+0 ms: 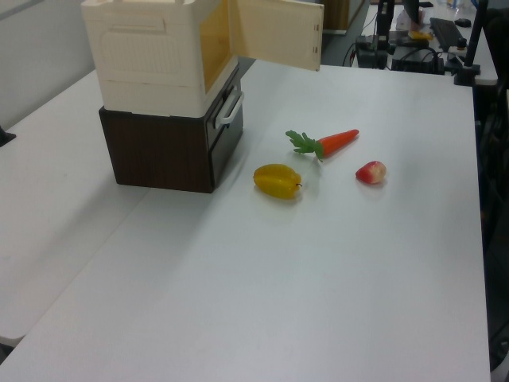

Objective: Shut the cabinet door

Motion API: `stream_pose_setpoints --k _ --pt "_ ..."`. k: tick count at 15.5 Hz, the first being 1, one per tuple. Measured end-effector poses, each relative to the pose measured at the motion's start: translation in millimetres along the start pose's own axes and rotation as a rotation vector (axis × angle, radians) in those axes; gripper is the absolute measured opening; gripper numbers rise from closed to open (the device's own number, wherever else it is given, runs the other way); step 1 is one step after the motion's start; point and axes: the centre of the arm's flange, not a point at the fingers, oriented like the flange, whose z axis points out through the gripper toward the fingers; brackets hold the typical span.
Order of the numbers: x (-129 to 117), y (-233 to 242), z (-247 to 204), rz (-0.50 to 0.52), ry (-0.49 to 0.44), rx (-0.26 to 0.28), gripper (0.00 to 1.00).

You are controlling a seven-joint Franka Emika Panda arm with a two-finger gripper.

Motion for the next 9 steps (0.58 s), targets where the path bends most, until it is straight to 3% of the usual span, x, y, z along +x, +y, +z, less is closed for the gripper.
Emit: stream_pose_setpoints --k 2,5,9 --pt "-4.6 10.7 -2.3 -0.02 0.02 0.022 0.03" --pt "2.8 16.1 -12.6 -0.083 0.105 -0.017 0.01" --pt "9.3 19.0 -19.6 -0.263 0.163 -0.067 0.01"
